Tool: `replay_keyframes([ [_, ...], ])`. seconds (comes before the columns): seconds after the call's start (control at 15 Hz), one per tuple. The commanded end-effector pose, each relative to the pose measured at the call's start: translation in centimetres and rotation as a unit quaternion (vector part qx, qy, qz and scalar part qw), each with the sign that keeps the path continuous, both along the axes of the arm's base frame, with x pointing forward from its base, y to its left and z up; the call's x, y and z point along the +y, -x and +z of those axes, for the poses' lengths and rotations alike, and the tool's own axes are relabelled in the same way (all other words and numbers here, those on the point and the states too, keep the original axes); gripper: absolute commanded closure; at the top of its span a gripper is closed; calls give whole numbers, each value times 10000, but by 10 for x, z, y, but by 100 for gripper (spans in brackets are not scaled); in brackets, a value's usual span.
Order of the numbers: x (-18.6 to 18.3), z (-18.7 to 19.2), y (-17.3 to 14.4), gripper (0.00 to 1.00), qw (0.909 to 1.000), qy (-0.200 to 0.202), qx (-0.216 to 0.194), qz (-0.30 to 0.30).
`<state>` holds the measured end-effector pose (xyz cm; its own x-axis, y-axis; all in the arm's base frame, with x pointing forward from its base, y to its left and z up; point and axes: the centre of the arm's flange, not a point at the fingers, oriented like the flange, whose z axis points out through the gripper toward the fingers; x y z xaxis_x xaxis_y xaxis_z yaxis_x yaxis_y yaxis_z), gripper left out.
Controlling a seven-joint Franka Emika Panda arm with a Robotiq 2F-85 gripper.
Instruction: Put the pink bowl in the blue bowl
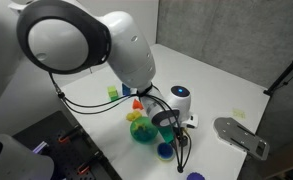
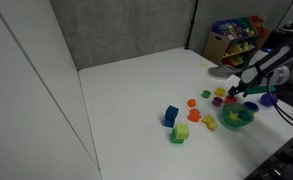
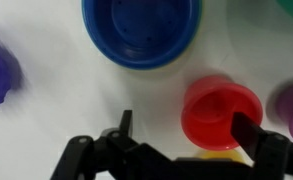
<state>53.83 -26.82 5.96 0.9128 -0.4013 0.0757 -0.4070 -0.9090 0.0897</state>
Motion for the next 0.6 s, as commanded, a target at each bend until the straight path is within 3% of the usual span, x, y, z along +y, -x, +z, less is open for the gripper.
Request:
replay_keyframes([
  [0.0, -8, -8, -3, 27, 10000, 17, -39, -68],
  [0.13, -7, -11, -2, 32, 9999, 20, -17, -103],
  [0.53, 0, -6, -3, 82, 9998, -1, -29, -183],
])
